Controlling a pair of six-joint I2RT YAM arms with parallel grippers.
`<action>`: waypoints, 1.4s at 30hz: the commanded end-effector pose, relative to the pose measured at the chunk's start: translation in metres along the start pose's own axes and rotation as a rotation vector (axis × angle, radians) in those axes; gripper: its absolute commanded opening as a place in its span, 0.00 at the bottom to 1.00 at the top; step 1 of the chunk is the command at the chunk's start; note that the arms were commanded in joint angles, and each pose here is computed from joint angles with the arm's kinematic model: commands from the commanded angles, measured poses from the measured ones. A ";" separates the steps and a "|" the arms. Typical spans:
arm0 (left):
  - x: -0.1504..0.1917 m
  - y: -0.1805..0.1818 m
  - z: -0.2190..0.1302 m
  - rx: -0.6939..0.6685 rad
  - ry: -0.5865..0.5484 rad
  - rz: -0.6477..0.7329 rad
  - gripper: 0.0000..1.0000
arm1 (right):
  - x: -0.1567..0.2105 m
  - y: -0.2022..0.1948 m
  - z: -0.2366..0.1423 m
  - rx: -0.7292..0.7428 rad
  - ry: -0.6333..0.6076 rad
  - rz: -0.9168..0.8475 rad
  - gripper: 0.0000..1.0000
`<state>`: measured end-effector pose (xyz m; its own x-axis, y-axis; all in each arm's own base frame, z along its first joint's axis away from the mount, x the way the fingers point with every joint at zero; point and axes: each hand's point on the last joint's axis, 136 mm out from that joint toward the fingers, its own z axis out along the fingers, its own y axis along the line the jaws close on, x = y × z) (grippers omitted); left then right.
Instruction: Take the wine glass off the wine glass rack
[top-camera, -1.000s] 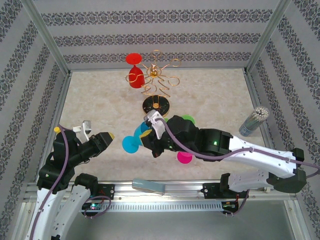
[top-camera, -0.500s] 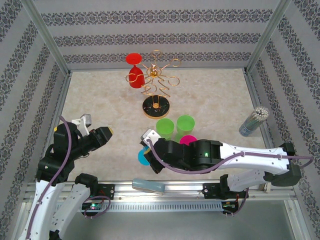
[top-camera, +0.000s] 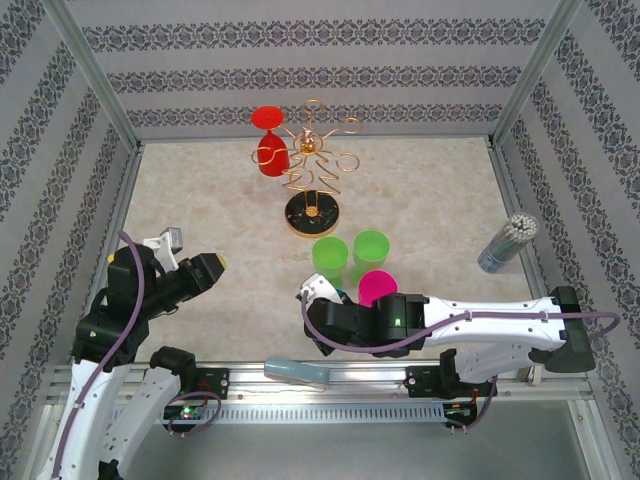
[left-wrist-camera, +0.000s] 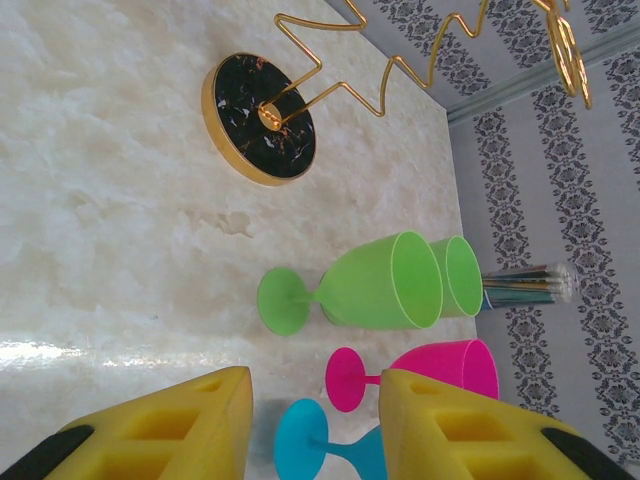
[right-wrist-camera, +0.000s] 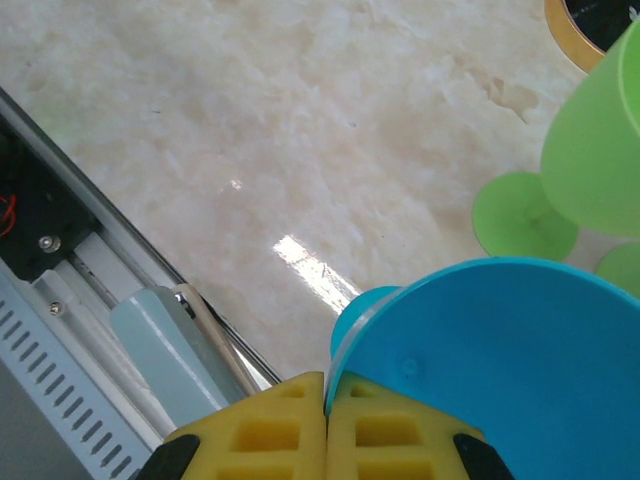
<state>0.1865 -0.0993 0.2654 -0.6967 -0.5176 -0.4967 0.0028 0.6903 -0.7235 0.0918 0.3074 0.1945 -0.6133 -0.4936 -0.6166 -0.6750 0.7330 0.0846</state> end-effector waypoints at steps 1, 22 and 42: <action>-0.003 0.001 -0.003 -0.015 -0.012 0.019 0.39 | 0.004 -0.014 0.000 0.055 -0.026 0.034 0.00; -0.005 0.006 0.002 -0.032 -0.016 0.013 0.39 | 0.004 -0.034 0.021 0.104 -0.012 0.071 0.00; -0.005 0.009 0.004 -0.048 -0.015 0.020 0.39 | -0.002 -0.035 0.021 0.129 -0.005 0.067 0.29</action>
<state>0.1913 -0.0964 0.2610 -0.6947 -0.5226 -0.4943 -0.0220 0.7022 -0.7116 0.1194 0.2958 0.1594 -0.6615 -0.4656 -0.5880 -0.5898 0.8072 0.0244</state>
